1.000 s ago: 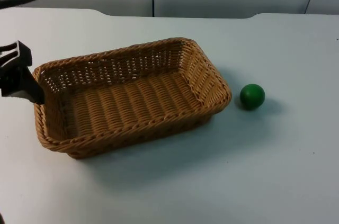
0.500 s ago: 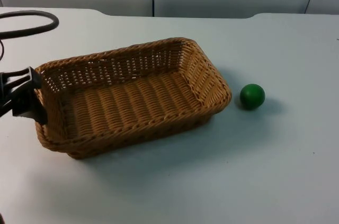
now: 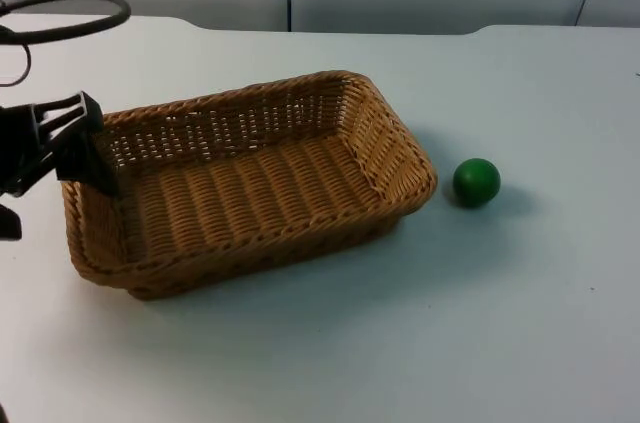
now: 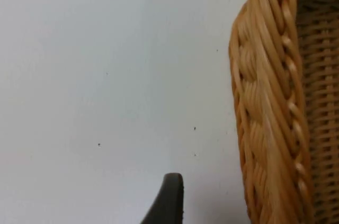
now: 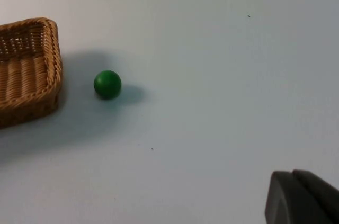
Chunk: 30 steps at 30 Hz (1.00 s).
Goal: Pick up the basket with the left hand and place the ball into the basket with the right hand.
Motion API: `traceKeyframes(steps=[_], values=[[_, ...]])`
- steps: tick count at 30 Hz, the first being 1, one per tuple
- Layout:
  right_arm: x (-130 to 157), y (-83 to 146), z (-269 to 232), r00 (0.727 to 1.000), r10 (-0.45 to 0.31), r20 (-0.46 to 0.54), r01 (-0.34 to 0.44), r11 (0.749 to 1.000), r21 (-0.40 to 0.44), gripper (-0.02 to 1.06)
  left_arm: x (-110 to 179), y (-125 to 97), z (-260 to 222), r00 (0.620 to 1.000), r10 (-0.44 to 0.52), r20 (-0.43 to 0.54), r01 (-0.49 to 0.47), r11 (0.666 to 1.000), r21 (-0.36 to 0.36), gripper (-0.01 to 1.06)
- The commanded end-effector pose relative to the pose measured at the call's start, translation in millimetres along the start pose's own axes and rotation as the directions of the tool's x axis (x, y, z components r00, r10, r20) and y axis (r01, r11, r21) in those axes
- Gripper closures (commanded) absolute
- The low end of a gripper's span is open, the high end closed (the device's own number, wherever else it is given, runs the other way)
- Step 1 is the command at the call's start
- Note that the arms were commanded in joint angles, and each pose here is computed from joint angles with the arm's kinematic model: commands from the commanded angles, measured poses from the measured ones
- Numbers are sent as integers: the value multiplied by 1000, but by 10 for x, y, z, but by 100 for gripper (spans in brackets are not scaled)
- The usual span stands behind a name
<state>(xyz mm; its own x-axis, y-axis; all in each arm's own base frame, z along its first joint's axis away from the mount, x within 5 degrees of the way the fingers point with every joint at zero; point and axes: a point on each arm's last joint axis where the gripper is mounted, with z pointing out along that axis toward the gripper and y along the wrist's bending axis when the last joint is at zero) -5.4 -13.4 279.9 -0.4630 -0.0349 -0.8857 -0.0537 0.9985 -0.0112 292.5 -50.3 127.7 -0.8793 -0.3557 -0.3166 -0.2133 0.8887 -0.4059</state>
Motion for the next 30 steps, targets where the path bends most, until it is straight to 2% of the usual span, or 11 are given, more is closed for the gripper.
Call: traceKeyframes(steps=[1, 6, 8, 10, 11, 12, 13, 14, 20, 27, 30], values=[[5, -1, 9, 1000, -4, 8, 4, 1000, 5, 105, -38, -14, 107, 1000, -4, -12, 4, 1000, -3, 24], [5, -1, 9, 1000, -4, 8, 4, 1000, 5, 105, -54, 25, 289, 998, -14, -54, 13, 1000, -19, 27], [5, -1, 9, 1000, -4, 8, 4, 1000, 5, 105, -49, 48, 365, 997, -29, -70, 27, 999, -27, 35], [5, -1, 9, 1000, -4, 8, 4, 1000, 5, 105, -59, 60, 431, 994, -79, -70, 77, 997, -30, 57], [5, -1, 9, 1000, -4, 8, 4, 1000, 5, 105, -59, 60, 431, 994, -79, -70, 77, 997, -30, 57], [5, -1, 9, 1000, -4, 8, 4, 1000, 5, 105, -70, 63, 439, 992, -111, -56, 110, 993, -32, 70], [5, -1, 9, 1000, -4, 8, 4, 1000, 5, 105, -83, 59, 440, 987, -155, -41, 154, 988, -28, 98], [5, -1, 9, 1000, -4, 8, 4, 1000, 5, 105, -89, 53, 435, 985, -171, -36, 170, 985, -22, 105], [5, -1, 9, 1000, -4, 8, 4, 1000, 5, 105, -113, -13, 388, 952, -306, -28, 306, 951, 32, 105], [5, -1, 9, 1000, -4, 8, 4, 1000, 5, 105, -90, -83, 280, 952, -302, -53, 305, 949, 80, 105], [5, -1, 9, 1000, -4, 8, 4, 1000, 5, 105, -80, -89, 102, 952, -306, 8, 304, 949, 85, 105]])
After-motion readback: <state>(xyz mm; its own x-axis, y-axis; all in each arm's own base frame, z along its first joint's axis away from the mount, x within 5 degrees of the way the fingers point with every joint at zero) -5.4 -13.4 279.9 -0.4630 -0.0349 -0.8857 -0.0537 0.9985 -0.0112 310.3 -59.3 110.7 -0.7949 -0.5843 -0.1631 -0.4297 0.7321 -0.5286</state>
